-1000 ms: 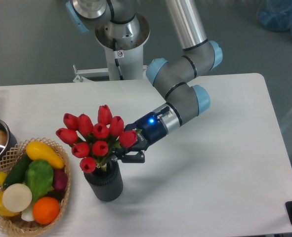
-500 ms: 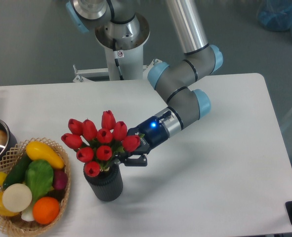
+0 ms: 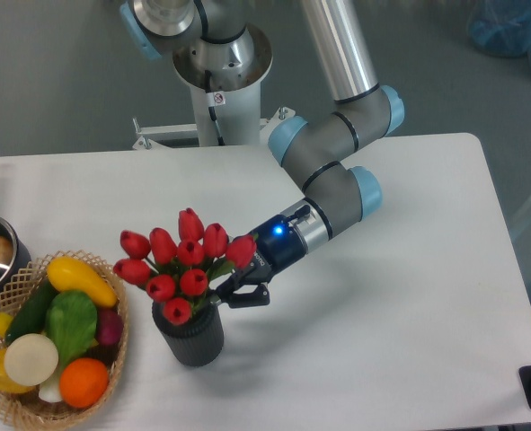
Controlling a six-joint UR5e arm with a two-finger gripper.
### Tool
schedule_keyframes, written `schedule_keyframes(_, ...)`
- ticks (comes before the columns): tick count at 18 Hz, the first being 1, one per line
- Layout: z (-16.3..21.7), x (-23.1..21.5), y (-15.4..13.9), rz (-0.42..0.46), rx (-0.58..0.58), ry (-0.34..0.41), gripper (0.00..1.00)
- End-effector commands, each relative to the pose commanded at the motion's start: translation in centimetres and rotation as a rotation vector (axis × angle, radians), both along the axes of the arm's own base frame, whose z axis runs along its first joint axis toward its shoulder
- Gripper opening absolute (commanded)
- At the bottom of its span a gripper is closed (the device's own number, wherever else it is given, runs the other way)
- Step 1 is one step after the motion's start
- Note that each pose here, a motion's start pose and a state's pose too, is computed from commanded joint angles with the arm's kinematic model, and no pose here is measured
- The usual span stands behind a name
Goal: Insert the flowers into the vase
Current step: 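Push the tulips deeper into the vase and settle them upright, then open the gripper to release the tulips and pull back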
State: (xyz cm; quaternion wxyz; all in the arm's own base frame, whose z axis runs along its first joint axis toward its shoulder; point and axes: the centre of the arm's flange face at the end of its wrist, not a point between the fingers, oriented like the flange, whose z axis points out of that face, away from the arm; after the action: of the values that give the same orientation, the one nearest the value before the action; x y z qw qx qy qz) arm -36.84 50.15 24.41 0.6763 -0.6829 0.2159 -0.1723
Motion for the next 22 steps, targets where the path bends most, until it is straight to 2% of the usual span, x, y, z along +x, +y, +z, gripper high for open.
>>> schedule_keyframes(3,0.0,-0.1,-0.1,0.002,0.0,0.0,0.66)
schedule_keyframes(6,0.1,-0.1,-0.1,0.003,0.002,0.003,0.76)
schedule_keyframes(8,0.2,-0.3,-0.3,0.008,0.002,0.003,0.98)
schedule_keyframes(9,0.3,-0.5,-0.4,0.011,0.002,0.003,1.0)
schedule_keyframes(13,0.2,-2.1,-2.2,0.052,-0.013,-0.001,1.0)
schedule_keyframes(17,3.5,-5.6,-6.3,0.143,-0.04,0.019,1.0)
schedule_keyframes(19,4.6,-7.0,-8.4,0.19,-0.11,0.05,1.0)
schedule_keyframes(22,6.2,-9.2,-11.9,0.265,-0.202,0.134,1.0)
